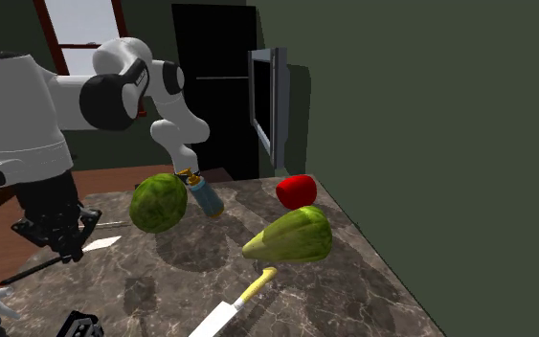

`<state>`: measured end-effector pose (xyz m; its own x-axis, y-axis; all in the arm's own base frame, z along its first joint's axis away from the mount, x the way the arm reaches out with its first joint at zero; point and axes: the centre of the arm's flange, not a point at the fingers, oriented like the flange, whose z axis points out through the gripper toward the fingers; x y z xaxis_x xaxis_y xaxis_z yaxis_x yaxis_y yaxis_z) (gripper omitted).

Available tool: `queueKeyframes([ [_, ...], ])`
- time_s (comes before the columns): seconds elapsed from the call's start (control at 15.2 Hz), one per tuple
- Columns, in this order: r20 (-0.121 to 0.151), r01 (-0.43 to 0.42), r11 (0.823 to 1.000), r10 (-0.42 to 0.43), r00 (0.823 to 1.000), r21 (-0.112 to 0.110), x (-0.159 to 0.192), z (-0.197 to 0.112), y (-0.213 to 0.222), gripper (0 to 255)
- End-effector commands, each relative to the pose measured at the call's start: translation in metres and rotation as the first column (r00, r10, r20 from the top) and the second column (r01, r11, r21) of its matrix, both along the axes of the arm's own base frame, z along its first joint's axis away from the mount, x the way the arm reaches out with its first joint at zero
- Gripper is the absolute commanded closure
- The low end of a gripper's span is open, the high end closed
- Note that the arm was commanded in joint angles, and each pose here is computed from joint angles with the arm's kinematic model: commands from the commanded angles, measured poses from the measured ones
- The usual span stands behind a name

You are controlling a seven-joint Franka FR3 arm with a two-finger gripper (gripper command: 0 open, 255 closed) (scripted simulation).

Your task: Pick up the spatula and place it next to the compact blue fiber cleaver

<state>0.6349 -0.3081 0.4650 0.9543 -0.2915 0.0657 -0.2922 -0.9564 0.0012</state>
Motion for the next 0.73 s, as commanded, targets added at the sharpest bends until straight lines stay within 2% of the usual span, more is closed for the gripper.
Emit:
queueKeyframes([
  [0.0,0.000,0.000,1.000,0.000,1.000,0.000,-0.001,-0.011,0.000,255],
  [0.66,0.000,0.000,1.000,0.000,1.000,0.000,-0.001,-0.063,0.000,255],
])
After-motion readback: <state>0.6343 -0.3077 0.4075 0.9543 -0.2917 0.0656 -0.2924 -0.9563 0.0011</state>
